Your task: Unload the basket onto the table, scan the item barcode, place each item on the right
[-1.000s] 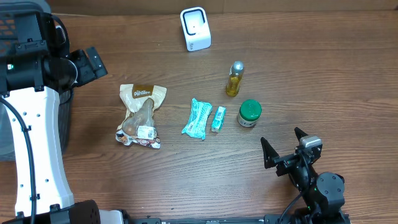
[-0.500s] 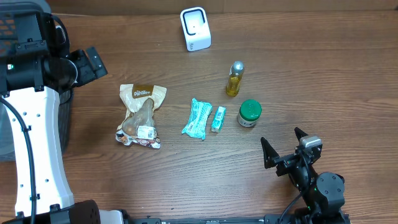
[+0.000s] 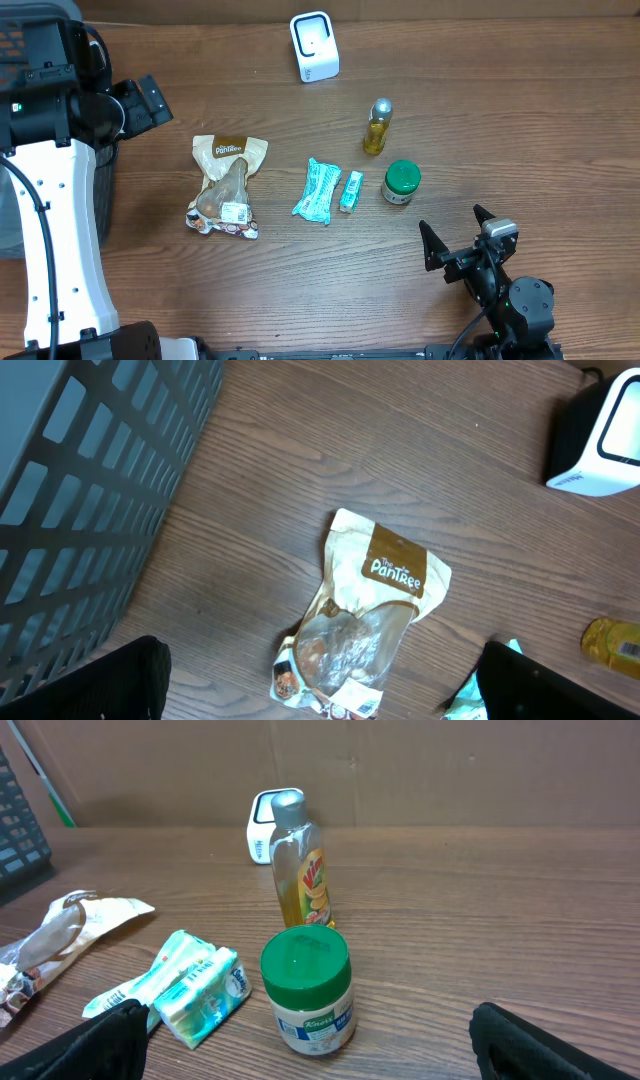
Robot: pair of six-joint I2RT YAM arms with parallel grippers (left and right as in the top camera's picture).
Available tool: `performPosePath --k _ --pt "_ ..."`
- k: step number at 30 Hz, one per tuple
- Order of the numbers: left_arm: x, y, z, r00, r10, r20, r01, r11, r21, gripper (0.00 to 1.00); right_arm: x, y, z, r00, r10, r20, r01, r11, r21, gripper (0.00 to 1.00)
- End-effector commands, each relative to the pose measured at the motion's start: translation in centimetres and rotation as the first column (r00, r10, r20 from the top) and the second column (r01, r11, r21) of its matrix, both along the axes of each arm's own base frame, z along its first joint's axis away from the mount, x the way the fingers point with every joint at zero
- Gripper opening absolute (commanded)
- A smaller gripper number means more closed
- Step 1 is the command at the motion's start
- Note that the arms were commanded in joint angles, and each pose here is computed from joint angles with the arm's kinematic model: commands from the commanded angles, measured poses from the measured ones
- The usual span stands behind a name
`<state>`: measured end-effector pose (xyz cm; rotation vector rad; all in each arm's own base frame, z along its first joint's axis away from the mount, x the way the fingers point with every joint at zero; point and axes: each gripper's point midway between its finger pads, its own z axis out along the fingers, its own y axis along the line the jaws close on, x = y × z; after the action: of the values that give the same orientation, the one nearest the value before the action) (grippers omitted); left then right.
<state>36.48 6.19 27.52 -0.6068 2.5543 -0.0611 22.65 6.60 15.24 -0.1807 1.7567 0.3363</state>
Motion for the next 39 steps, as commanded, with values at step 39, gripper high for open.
performPosePath --k 39 --pt "0.1 0.0 0.1 1.000 -0.010 0.002 0.010 1.000 0.003 1.00 0.4 0.8 25.7 0.939 0.040 -0.342 -0.068 0.995 -0.070 1.00"
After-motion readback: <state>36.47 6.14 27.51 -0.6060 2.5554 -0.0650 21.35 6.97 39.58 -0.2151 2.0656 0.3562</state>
